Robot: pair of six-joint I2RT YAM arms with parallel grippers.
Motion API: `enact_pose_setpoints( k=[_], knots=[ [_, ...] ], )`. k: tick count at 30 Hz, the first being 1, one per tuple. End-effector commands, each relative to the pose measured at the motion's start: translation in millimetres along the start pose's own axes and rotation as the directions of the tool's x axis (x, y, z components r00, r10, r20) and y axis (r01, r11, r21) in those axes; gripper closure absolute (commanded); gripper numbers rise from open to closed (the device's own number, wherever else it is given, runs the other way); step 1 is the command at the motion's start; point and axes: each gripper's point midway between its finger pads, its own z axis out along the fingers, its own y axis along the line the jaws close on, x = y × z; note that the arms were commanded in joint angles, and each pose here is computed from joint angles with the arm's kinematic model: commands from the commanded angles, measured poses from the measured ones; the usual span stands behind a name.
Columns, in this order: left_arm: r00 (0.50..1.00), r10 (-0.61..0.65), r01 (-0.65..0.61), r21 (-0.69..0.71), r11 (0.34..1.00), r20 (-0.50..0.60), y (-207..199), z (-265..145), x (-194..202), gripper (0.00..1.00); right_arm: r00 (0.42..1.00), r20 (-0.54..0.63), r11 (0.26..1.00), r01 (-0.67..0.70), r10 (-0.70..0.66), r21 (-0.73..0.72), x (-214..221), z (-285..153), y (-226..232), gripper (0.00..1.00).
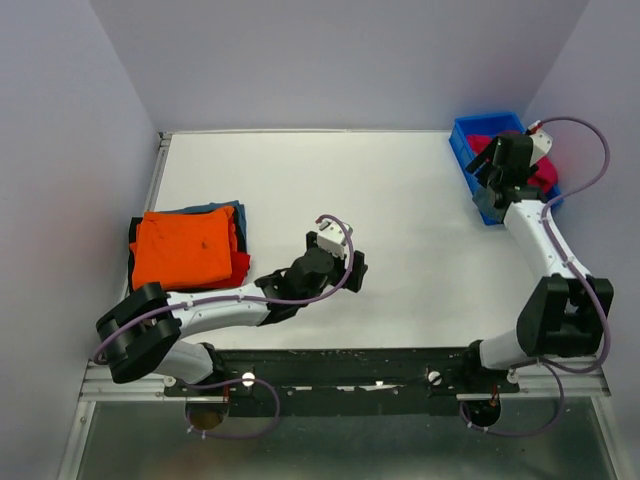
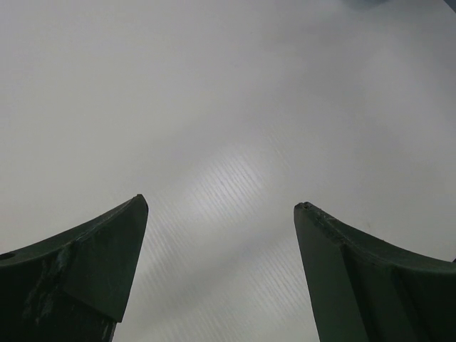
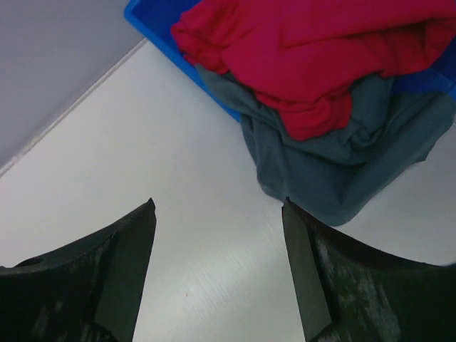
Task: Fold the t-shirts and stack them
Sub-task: Grab crumpled tshirt from bin with the right arm
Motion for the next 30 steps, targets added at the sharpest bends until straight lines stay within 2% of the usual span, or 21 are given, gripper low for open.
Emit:
enact_pose_setpoints(
  k=[1,7,10,16,17,18,22,27,30],
  knots=[
    [1.000,-0.002,0.002,0.007,1.000,-0.012,-3.7,3.2,-1.3,0.01,0.994,-0.095,0.994,-0.038,0.048,0.107,6.8,31.2,-27.1,0.21],
    [1.000,0.003,-0.002,0.008,1.000,-0.031,-4.7,6.0,1.9,0.01,0.987,-0.119,0.981,-0.083,0.105,0.177,6.5,78.3,-44.2,0.23],
    [0.999,0.002,-0.002,0.011,1.000,-0.035,-5.6,6.5,2.5,0.01,0.989,-0.112,0.976,-0.074,0.099,0.206,3.4,103.2,-48.7,0.32],
    [0.999,0.008,-0.007,0.016,1.000,-0.045,-6.3,6.9,4.7,0.01,0.990,-0.101,0.955,-0.067,0.100,0.288,-1.8,139.5,-67.9,0.70],
    [0.999,0.008,-0.007,0.010,1.000,-0.044,-5.3,7.5,3.7,0.01,0.989,-0.105,0.952,-0.068,0.103,0.297,-2.1,142.3,-69.6,0.81],
    [0.999,0.010,-0.009,0.006,1.000,-0.044,-4.9,7.6,3.1,0.01,0.990,-0.102,0.950,-0.062,0.098,0.306,-6.2,141.5,-70.7,0.99],
    [0.999,0.013,-0.013,0.000,1.000,-0.044,-3.4,7.5,2.4,0.01,0.999,-0.024,0.958,-0.028,0.036,0.285,-39.6,108.2,-54.6,0.99],
    [0.999,0.014,-0.014,-0.005,1.000,-0.036,-1.8,5.7,0.5,0.01,0.981,0.167,0.984,0.074,-0.101,0.160,-92.7,31.2,13.9,0.99],
    [1.000,0.014,-0.015,-0.014,1.000,-0.026,0.8,4.4,-1.6,0.01,0.953,0.268,0.990,0.143,-0.138,0.001,-121.7,-23.5,70.7,0.99]
  ],
)
